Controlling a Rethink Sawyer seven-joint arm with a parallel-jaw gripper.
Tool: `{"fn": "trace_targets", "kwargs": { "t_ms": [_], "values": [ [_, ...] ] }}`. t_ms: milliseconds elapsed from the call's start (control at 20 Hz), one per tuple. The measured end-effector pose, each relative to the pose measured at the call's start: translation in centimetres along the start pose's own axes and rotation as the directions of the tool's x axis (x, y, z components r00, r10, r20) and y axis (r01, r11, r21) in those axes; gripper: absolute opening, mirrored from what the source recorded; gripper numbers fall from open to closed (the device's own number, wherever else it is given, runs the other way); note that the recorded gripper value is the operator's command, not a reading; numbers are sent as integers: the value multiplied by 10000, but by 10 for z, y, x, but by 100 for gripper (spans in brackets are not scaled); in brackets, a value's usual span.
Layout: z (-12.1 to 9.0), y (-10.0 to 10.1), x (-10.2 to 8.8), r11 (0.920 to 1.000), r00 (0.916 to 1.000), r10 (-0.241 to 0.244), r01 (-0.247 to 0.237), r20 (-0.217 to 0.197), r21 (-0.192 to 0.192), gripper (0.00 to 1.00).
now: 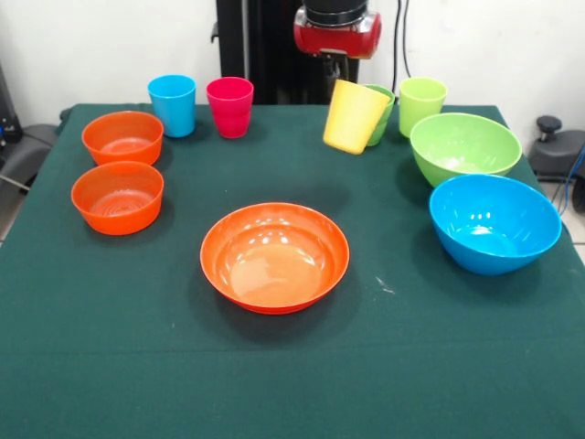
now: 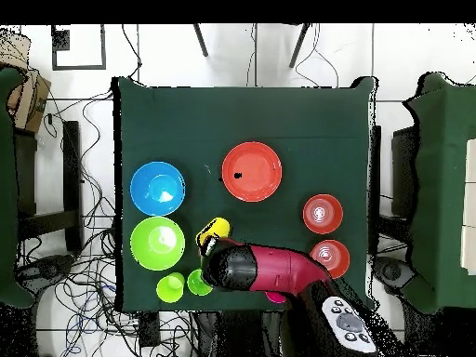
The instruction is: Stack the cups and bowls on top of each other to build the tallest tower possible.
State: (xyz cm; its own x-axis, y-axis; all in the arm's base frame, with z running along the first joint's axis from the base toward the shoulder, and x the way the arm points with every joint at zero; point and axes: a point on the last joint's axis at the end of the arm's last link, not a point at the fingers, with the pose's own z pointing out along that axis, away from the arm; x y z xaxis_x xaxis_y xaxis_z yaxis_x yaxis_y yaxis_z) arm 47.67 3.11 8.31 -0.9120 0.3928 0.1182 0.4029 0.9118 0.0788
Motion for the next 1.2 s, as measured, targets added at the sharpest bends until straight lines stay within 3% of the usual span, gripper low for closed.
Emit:
{"fn": "trace_targets", "kwargs": {
  "t_ms": [450,700,1200],
  "values": [
    [-18,3,-27,9991,9979,416,-417,-504,-10,0],
    [-21,2,-39,9986,9973,508,-516,-535,-139,0],
    [6,8,-58,9974,9952,555,-590,-802,-415,0]
  ]
}}
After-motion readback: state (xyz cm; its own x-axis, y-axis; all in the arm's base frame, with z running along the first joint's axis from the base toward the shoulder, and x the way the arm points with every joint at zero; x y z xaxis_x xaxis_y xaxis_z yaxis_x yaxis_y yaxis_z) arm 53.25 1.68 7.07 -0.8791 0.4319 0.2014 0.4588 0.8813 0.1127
